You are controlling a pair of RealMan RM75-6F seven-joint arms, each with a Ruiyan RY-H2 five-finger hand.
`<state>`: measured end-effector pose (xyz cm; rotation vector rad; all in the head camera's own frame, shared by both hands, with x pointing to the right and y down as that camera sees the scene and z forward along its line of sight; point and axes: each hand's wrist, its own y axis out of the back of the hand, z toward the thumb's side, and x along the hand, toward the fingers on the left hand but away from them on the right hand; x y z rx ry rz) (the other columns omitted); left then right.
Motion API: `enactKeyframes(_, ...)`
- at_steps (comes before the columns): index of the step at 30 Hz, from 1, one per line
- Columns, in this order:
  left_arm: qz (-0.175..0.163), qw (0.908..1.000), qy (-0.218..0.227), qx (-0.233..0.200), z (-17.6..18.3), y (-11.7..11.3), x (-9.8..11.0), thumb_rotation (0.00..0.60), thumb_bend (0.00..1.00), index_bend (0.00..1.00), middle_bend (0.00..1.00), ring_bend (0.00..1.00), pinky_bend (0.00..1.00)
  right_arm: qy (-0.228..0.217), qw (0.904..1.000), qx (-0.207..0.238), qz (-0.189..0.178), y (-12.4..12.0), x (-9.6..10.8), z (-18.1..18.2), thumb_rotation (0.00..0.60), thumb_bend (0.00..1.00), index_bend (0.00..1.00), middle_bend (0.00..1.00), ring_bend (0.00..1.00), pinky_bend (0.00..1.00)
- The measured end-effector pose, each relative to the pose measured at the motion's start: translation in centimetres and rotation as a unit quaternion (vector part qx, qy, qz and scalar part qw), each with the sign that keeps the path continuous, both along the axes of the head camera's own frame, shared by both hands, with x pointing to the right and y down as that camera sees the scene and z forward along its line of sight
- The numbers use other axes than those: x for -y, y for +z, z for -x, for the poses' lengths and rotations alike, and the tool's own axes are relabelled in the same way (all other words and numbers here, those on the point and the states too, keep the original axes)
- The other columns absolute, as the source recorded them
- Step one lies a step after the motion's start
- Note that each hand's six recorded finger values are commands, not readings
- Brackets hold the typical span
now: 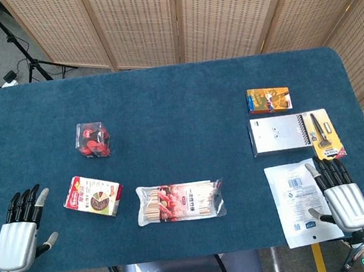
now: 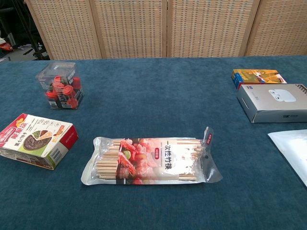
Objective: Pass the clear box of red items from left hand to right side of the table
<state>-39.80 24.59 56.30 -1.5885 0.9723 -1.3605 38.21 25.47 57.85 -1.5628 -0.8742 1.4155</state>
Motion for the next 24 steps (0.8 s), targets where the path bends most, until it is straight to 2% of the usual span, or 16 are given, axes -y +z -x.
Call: enactKeyframes(24, -0.002, 1.0, 0.002, 0.002, -0.06, -0.08, -0.06, 0.6, 0.15, 0.0, 0.0, 0.0, 0.0, -0.001, 1.0, 0.0, 0.0, -0.15, -0.1, 0.01, 0.6, 0.09, 0.0, 0.0, 0.0, 0.0)
